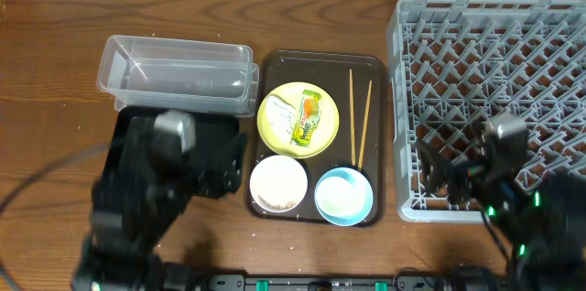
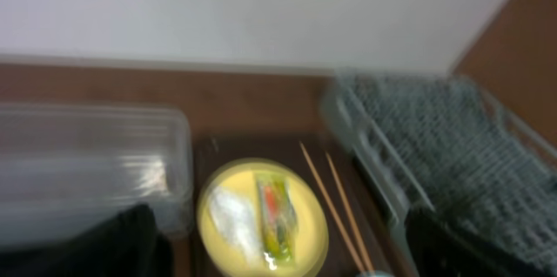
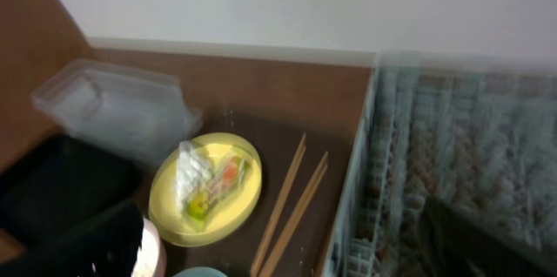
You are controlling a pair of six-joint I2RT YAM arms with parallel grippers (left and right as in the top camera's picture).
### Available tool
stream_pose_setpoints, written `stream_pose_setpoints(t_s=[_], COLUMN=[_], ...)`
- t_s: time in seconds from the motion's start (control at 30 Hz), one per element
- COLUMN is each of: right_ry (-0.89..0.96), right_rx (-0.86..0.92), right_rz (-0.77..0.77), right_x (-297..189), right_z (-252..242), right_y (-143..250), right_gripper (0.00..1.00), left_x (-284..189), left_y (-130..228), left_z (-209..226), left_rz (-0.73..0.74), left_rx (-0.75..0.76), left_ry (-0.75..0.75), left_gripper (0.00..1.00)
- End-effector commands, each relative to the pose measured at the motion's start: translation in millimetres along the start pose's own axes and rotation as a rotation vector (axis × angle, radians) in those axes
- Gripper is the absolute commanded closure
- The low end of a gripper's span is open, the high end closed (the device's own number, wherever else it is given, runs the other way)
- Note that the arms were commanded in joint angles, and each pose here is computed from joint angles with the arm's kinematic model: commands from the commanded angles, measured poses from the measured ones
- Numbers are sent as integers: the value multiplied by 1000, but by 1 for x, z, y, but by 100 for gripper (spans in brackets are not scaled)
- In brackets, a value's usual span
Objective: Sort waste into correct bins and load items into the dishwasher rack
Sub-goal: 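Move the left gripper toward the pink bowl on the brown tray, then grasp the pink bowl rim with the left gripper and lift it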
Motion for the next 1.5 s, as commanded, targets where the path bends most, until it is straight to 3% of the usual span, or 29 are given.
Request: stream_pose_setpoints(t_s=[0.0,0.1,0.17,0.27,0.4,0.6,0.83,0.97,1.03,1.27,1.47], right_ry=[55,54,29,6,15,13,16,16,16,18,15], right_rx=[32,101,134,158,206,210,228,228,228,237,240], right_rz=[113,241,313,358,344,335,336,336,336,339,347], right_x=[17,32,40,47,52,51,51,51,51,51,51], right_z=[-7,-8,-7,-6,-7,-6,-6,-6,-6,-6,-6], right_y=[-15,-6,2,9,5,3,3,3,3,4,6], right_gripper=[1,1,1,1,1,1,2,1,1,1,1], left_x=[12,23,33,48,64,88,106,111,114,113,94], left_y=[-14,-15,0,38,93,145,203,225,226,195,125], left_z=[-21,-49,-57,-62,-74,-112,-136,-136,-137,-144,-138], left_rz=[93,146,230,411,634,809,973,1043,1042,945,763], left_rx=[-63,-106,-160,-198,-121,10,97,99,94,83,-67], left_ry=[157,377,437,404,329,315,265,237,234,266,405], left_gripper=[6,6,6,6,6,8,21,41,59,94,94])
Point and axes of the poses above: each gripper's point midway between its finger pads, its own x axis out along the fingers, its own z axis along the line the jaws close on, y = z × x, the point moved 1 cm from there along -x, back along the fingers, and after that the axes turned 13 degrees about x, right-handed, at the moved point
